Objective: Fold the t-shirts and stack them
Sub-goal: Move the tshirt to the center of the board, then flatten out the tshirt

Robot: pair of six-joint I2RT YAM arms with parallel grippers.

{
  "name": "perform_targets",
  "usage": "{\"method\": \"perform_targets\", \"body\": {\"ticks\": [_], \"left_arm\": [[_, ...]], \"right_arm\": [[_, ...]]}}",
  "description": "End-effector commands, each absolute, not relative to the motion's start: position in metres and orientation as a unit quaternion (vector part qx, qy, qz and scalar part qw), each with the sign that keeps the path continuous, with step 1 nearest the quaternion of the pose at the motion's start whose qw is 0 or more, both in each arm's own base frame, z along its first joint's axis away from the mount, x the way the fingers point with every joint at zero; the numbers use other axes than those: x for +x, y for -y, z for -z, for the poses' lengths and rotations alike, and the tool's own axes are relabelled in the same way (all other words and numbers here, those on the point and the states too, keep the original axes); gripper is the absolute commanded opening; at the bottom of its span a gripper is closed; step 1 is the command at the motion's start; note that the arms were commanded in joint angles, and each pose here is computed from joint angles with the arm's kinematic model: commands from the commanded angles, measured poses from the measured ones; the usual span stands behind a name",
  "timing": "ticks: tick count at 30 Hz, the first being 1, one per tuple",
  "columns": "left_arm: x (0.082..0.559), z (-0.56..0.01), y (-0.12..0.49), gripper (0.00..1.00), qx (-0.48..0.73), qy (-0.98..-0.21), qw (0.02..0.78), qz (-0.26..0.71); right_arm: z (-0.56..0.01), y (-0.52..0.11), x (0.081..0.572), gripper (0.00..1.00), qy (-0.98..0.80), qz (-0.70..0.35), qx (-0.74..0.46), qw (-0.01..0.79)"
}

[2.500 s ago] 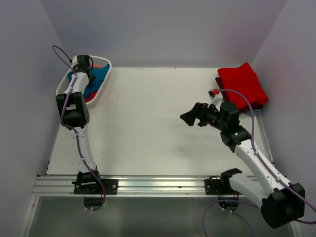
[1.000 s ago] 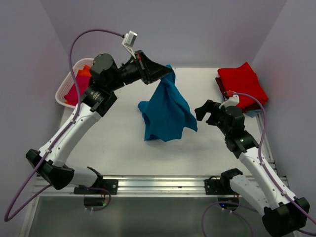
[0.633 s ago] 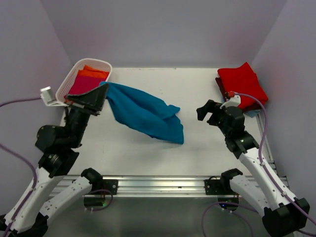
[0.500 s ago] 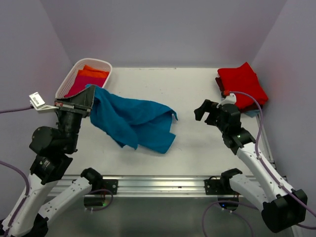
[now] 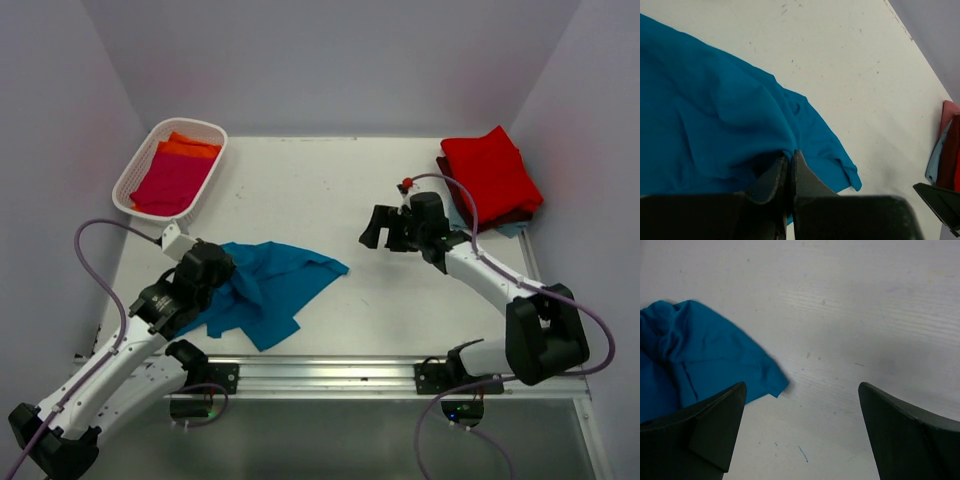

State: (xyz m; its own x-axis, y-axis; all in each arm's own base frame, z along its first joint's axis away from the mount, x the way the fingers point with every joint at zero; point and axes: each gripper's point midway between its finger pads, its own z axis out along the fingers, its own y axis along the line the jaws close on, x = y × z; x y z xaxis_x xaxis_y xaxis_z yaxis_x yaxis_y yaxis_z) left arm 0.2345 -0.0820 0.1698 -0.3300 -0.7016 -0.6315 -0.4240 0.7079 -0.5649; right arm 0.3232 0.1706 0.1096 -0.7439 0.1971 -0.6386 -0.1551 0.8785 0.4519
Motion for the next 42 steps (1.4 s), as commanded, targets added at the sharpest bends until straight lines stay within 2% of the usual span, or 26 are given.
{"method": "perform_targets", "body": {"ticks": [1, 6, 11, 19, 22, 26, 29, 31, 33, 36, 37, 39, 42], "left_arm": [[0.237, -0.188, 0.069, 0.00, -0.381, -0.772, 0.488, 0.148], [0.235, -0.200, 0.058, 0.00, -0.388, -0.760, 0.503, 0.137], [0.229, -0.227, 0.041, 0.00, -0.399, -0.738, 0.530, 0.124], [0.218, -0.271, 0.016, 0.00, -0.413, -0.692, 0.578, 0.129], [0.217, -0.267, 0.017, 0.00, -0.412, -0.697, 0.573, 0.125], [0.216, -0.262, 0.017, 0.00, -0.413, -0.700, 0.569, 0.123], [0.215, -0.260, 0.016, 0.00, -0.414, -0.700, 0.569, 0.123], [0.214, -0.260, 0.015, 0.00, -0.416, -0.698, 0.570, 0.124], [0.214, -0.261, 0.015, 0.00, -0.416, -0.697, 0.571, 0.125], [0.214, -0.259, 0.016, 0.00, -0.413, -0.700, 0.569, 0.126], [0.214, -0.259, 0.017, 0.00, -0.412, -0.701, 0.568, 0.127], [0.215, -0.257, 0.019, 0.00, -0.412, -0.702, 0.567, 0.128], [0.217, -0.253, 0.020, 0.00, -0.409, -0.706, 0.564, 0.126]], "right_arm": [[-0.136, -0.218, 0.329, 0.98, -0.871, -0.323, -0.075, 0.363], [-0.101, -0.257, 0.311, 0.96, -0.891, -0.310, -0.139, 0.300], [-0.061, -0.272, 0.306, 0.88, -0.909, -0.299, -0.147, 0.252], [-0.038, -0.268, 0.296, 0.80, -0.922, -0.268, -0.147, 0.237], [-0.030, -0.269, 0.296, 0.71, -0.925, -0.266, -0.144, 0.230], [-0.016, -0.271, 0.294, 0.48, -0.931, -0.259, -0.141, 0.216], [-0.009, -0.268, 0.292, 0.38, -0.936, -0.247, -0.140, 0.210], [-0.007, -0.265, 0.289, 0.43, -0.938, -0.238, -0.142, 0.208], [-0.010, -0.260, 0.287, 0.52, -0.941, -0.221, -0.143, 0.211], [-0.015, -0.254, 0.284, 0.54, -0.944, -0.196, -0.147, 0.221], [-0.016, -0.252, 0.284, 0.47, -0.945, -0.188, -0.148, 0.223], [-0.017, -0.249, 0.280, 0.41, -0.947, -0.176, -0.152, 0.221], [-0.015, -0.246, 0.279, 0.21, -0.950, -0.165, -0.151, 0.221]]}}
